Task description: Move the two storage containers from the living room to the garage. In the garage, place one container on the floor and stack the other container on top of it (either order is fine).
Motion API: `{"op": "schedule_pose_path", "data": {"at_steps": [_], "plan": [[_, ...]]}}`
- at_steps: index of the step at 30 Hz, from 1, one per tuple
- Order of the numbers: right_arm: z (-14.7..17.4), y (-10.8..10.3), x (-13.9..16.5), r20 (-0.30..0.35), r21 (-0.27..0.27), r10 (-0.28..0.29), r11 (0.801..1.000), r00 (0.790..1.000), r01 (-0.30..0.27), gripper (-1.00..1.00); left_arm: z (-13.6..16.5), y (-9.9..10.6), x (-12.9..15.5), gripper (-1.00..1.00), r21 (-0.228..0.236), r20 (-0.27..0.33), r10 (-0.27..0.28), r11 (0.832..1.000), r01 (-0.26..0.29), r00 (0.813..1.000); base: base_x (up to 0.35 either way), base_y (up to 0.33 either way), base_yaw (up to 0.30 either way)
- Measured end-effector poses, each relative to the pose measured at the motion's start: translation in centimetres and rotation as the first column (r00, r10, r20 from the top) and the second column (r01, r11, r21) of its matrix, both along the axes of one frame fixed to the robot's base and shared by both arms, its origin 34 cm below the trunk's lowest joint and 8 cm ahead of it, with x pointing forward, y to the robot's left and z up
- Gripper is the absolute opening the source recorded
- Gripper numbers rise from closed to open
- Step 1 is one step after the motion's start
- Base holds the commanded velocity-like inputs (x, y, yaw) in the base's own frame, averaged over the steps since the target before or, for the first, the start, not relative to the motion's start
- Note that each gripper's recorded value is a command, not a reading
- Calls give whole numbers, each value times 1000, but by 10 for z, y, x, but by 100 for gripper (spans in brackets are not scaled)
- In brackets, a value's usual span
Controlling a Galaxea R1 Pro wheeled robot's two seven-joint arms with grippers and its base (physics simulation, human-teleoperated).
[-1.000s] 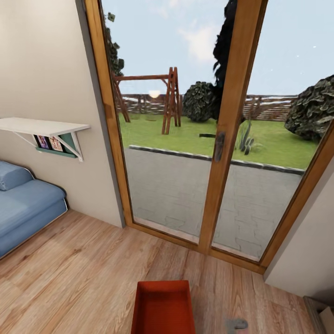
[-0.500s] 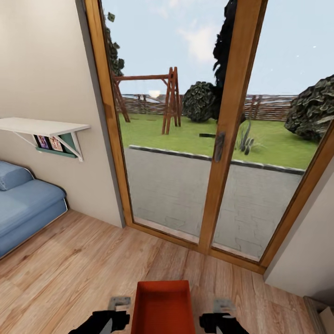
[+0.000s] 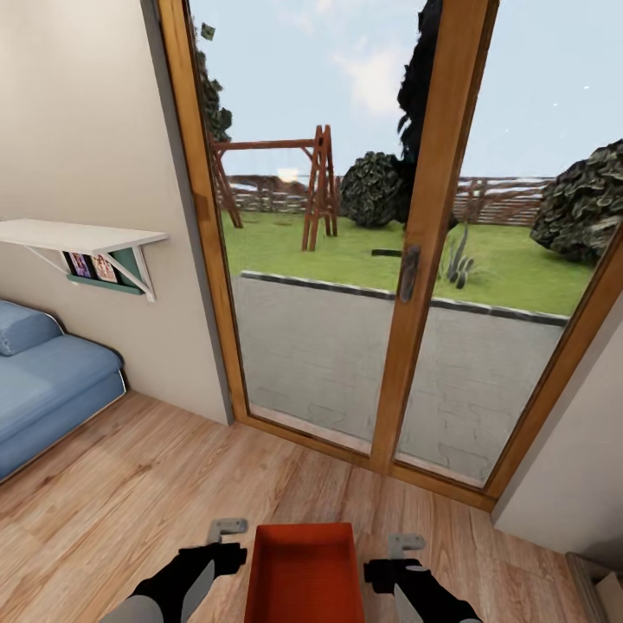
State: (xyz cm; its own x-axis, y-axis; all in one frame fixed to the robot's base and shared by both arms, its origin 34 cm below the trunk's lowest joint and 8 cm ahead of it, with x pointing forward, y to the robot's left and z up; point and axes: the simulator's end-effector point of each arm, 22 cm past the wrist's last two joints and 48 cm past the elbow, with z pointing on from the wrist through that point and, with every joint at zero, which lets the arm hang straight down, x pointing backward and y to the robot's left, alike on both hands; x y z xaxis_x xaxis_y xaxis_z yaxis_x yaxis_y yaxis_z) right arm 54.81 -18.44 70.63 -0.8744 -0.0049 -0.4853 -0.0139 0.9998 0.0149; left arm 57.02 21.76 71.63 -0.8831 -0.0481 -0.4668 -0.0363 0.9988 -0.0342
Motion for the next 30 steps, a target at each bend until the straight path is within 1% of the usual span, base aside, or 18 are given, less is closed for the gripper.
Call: {"op": "schedule_pose_path", "data": {"at_steps": [4,6,10,15,30], "plan": [[1,-2,1,2,-2,-3,1000,1000,3,100,8,-5,12,100,-4,36,2,1000,-2,999,0,0,0],[1,-4,2,3,-4,-5,1000,1000,5,100,12,-17,16,100,-15,48,-4,1000,4,999,0,0,0],[1,-6,2,5,-5,-6,1000,1000,6,100,14,-33,17,100,-31,51,-14,999,16,999,0,0,0],[4,-6,6,15,-5,-7,1000,1000,7,100,16,-42,17,100,-45,53,-19,999,21,998,0,0,0],[-6,-5,11,15,-2,-5,1000,1000,5,100,6,-46,21,100,-49,51,-19,999,22,999,0,0,0]]}}
